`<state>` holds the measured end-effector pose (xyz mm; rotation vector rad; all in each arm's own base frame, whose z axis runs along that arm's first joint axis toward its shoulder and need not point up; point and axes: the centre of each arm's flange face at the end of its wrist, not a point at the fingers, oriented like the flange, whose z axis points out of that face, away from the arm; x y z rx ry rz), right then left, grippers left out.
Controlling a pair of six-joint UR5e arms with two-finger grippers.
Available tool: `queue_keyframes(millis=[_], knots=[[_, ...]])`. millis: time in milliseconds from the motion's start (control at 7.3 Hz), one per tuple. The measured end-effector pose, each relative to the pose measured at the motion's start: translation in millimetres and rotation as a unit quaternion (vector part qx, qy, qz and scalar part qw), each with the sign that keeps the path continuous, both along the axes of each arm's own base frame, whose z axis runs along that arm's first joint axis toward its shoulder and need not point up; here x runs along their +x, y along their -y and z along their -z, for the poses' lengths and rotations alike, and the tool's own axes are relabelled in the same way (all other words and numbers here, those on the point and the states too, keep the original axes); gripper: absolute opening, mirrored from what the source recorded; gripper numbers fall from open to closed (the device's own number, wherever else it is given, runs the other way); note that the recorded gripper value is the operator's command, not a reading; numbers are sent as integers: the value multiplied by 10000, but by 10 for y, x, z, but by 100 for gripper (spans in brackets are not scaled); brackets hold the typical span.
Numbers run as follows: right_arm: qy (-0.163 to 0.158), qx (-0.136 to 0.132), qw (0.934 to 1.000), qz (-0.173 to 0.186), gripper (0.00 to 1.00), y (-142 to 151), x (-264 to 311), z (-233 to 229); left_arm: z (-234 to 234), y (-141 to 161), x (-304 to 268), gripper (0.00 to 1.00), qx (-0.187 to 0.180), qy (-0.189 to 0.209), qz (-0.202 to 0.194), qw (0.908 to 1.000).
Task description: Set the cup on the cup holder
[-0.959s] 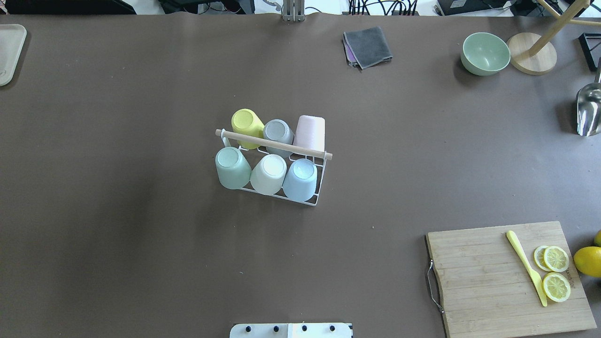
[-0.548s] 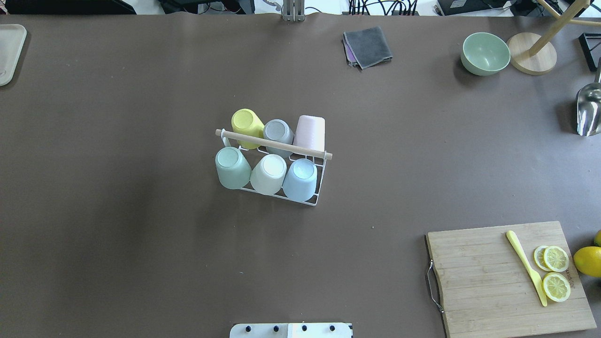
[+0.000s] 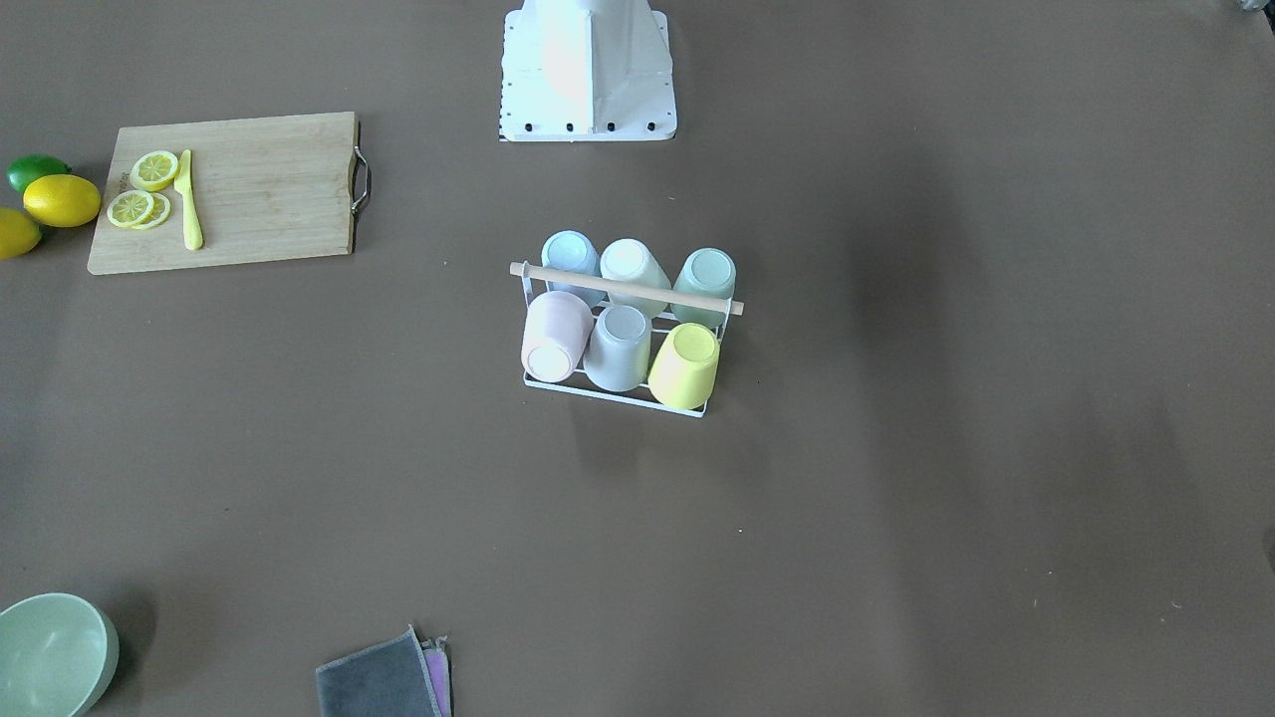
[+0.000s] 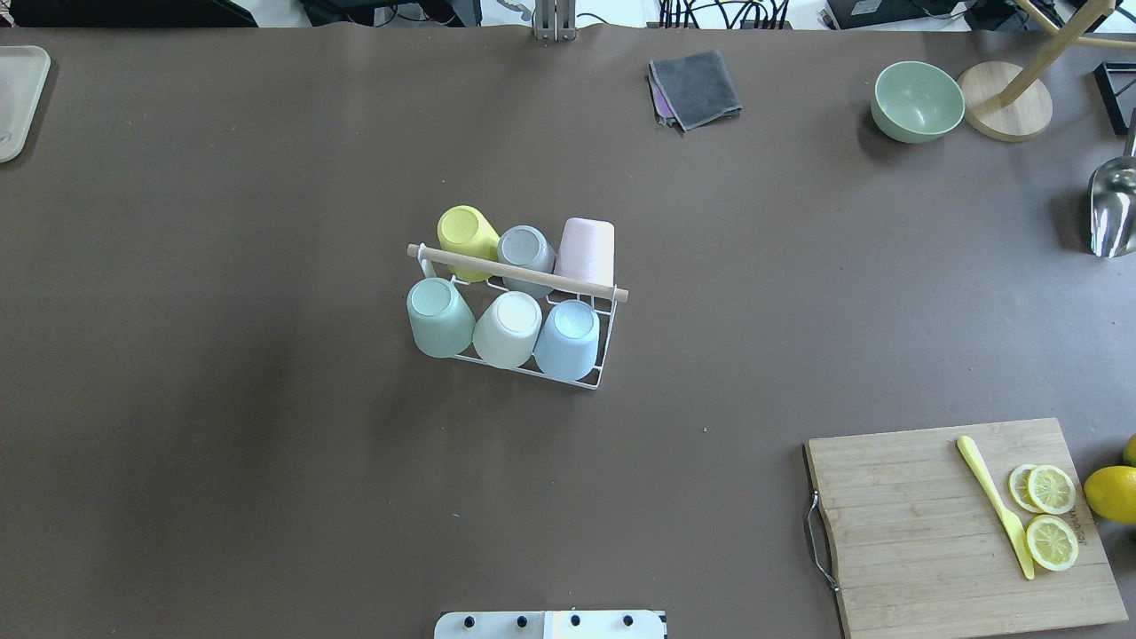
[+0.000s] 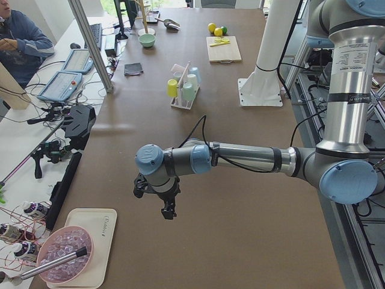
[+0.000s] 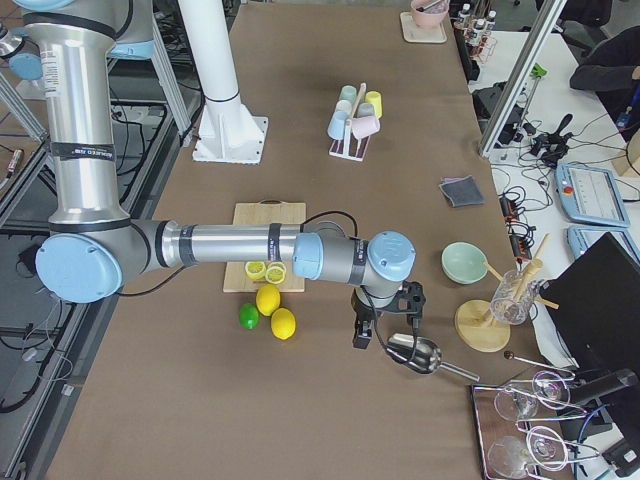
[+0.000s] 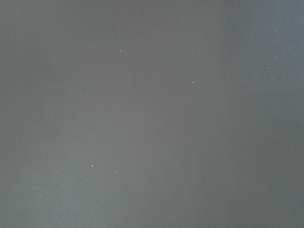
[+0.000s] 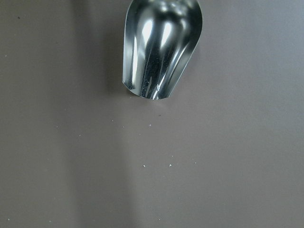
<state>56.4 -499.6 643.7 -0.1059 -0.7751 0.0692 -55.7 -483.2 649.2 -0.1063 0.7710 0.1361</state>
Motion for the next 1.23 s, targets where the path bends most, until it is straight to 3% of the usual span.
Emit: queue_keyframes(millis=[1233], knots=[[-5,35,10000,1,100,30,0,30,45,-30,-97,99,43,11,98,9999]])
